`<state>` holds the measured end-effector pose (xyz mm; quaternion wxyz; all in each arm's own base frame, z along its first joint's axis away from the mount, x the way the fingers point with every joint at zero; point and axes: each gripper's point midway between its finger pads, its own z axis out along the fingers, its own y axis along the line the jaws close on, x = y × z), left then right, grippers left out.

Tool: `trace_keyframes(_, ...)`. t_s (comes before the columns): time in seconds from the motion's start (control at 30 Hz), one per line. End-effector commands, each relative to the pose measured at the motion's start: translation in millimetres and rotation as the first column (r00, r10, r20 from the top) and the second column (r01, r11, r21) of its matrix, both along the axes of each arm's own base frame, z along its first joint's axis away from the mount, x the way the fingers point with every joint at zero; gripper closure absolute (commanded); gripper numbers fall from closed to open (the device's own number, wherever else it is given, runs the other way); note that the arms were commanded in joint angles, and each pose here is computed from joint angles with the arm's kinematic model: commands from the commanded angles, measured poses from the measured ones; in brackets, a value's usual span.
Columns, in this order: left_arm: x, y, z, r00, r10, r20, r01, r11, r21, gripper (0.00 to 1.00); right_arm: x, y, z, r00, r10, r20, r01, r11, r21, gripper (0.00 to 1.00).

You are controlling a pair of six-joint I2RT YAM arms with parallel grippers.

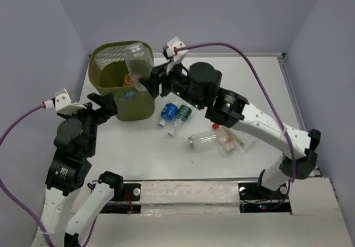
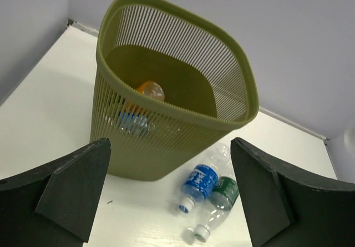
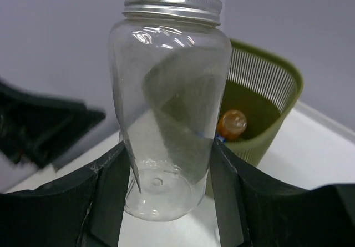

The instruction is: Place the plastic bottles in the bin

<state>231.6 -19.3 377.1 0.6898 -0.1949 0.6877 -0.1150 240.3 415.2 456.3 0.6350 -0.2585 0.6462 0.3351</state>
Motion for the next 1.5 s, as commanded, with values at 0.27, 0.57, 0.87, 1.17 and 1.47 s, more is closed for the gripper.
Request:
trace_keyframes(0.27, -31.7, -48.0, -53.2, 0.948, -0.303, -0.095, 0.297, 0.952, -0.07, 0.01, 131.1, 112.4, -9.2, 0.997, 0.027, 0.074, -0.032, 0.997, 0.071, 0.2)
trace_keyframes(0.57, -21.8, -100.5, -60.8, 0.831, -0.545, -0.116, 0.54, 0.839, -0.07, 0.01, 118.8, 44.3, 0.7, 0.998, -0.047, 0.029, 0.044, 0.996, 0.082, 0.06)
trace_keyframes(0.87, 2.2, -165.8, -76.8, 0.752, -0.641, -0.154, 0.627, 0.767, -0.134, 0.01, 71.2, -138.1, -96.8, 0.929, -0.323, -0.181, 0.344, 0.934, 0.098, 0.17)
trace_keyframes(1.17, 60.1, -234.4, -120.3, 0.781, -0.533, -0.327, 0.575, 0.817, 0.04, 0.01, -3.5, -214.7, -212.6, 0.845, -0.356, -0.399, 0.391, 0.92, 0.008, 0.29)
trace_keyframes(1.47, 125.1, -289.7, -198.7, 0.732, -0.432, -0.526, 0.595, 0.783, 0.184, 0.03, -35.2, -218.2, -246.4, 0.838, -0.266, -0.477, 0.31, 0.951, 0.013, 0.31)
